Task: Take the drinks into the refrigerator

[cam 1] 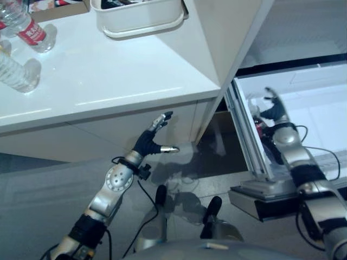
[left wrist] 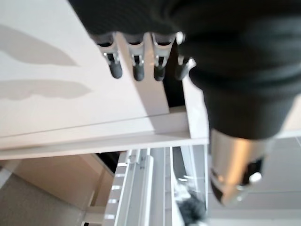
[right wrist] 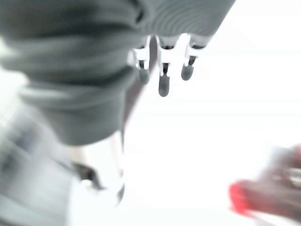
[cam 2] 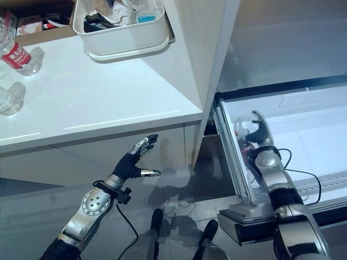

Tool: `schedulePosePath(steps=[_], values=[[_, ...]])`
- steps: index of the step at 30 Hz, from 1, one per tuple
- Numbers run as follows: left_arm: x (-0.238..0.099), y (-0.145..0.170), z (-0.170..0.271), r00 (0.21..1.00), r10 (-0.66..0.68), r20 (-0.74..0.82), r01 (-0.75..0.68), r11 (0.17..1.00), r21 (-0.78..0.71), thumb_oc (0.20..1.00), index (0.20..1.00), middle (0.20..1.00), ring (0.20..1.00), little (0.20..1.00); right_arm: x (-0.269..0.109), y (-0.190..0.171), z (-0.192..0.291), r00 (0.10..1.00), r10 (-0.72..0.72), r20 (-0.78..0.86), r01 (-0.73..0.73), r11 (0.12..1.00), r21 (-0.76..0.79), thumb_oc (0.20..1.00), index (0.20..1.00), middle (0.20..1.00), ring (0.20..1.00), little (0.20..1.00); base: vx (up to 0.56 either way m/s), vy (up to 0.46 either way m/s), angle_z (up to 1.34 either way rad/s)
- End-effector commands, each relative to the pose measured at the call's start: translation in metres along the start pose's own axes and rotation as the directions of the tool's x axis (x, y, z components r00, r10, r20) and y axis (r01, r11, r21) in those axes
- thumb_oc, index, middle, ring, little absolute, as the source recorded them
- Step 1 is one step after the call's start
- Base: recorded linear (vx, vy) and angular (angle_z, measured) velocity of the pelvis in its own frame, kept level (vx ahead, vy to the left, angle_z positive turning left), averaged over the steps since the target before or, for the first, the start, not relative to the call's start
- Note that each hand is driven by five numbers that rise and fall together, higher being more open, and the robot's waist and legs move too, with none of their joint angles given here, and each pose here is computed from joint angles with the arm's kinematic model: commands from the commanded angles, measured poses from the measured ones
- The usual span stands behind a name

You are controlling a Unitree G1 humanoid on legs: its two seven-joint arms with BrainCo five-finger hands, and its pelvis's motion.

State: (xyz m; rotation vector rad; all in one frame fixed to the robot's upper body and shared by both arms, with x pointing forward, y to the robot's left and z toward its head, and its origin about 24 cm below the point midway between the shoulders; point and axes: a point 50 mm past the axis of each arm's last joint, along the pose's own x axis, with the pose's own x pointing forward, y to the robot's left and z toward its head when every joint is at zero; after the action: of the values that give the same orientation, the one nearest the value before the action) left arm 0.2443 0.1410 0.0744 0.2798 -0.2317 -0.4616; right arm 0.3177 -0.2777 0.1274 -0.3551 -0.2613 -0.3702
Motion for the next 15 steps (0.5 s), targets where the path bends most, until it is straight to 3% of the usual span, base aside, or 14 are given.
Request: schedulePosePath(steps=[1,6,11,15], values=[[0.004,0.007,0.008,0.997,-0.008,0.072,0.007,1.000,0.022,1.000,1.000,1.000,1.000,1.000,-0.038,-0.013,-0.028,0.996,-0.064,-0.057,0.070,0.992,0.107,1.000,1.000,1.000,1.000,1.000,0.02,0.002,-0.06],[0.000,0.008,0.001,0.999,-0.018,0.043,0.016,0.999,0.031,1.000,1.000,1.000,1.000,1.000,-0.055,-0.058,-0.027,0.973,-0.231,-0.031,0.233,0.961,0.152,1.000,1.000,1.000,1.000,1.000,0.04,-0.015,-0.16],[0.002,0.008,-0.002,0.999,-0.024,0.037,0.024,1.000,0.001,1.000,1.000,1.000,1.000,1.000,-0.069,-0.099,-0.034,0.905,-0.420,-0.064,0.423,0.875,0.238,1.000,1.000,1.000,1.000,1.000,0.04,-0.018,-0.19],[0.004,0.011,0.001,0.999,-0.015,0.050,0.015,1.000,0.008,1.000,1.000,1.000,1.000,1.000,-0.084,-0.124,-0.041,0.841,-0.534,-0.090,0.540,0.817,0.203,1.000,1.000,1.000,1.000,1.000,0.03,-0.014,-0.24]])
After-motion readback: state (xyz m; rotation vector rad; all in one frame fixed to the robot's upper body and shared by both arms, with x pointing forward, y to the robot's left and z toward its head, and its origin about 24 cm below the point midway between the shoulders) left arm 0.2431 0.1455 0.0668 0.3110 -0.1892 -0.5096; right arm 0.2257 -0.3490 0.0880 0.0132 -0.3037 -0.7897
